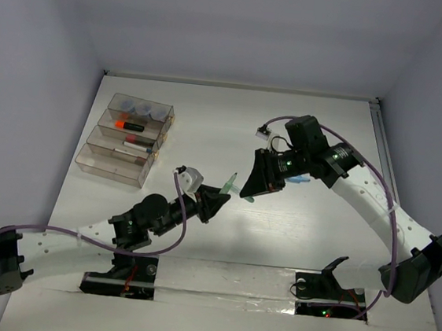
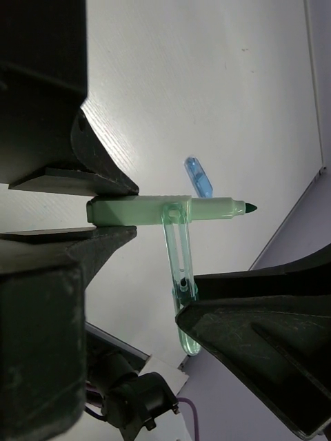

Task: Sort the stationery into containers
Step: Close the pen cap on the pen.

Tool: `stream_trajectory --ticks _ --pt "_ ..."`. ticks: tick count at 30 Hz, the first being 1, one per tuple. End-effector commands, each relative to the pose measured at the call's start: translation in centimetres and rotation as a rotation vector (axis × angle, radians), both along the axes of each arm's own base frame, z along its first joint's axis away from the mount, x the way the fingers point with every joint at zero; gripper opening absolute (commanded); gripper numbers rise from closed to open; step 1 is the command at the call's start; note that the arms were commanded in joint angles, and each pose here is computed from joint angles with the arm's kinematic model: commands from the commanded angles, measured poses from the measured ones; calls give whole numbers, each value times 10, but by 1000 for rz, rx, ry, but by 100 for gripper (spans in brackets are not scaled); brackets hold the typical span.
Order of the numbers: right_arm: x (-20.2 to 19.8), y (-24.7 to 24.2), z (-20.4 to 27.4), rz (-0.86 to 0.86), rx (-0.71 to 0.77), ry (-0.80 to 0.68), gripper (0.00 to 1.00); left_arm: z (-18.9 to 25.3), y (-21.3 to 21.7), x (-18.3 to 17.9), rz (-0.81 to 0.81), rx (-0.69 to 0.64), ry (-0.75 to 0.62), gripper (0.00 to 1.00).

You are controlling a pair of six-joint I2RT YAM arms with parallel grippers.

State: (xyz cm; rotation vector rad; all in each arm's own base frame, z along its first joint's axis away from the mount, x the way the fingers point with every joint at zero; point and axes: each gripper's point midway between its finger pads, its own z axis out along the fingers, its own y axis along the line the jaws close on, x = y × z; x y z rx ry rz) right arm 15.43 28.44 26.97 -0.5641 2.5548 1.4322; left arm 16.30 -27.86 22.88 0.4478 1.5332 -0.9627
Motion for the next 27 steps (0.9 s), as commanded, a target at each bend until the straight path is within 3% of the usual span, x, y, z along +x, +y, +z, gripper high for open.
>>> stream_trajectory --ticks 1,9,27 --pt "7 -8 20 -34 -10 -112 3 22 3 -4 -14 -11 -33 0" --pt "37 -21 26 -152 -104 -264 3 20 8 -20 -79 -5 -25 0" --pt "77 -1 39 -222 -27 -398 6 39 0 -37 -183 -57 -54 0"
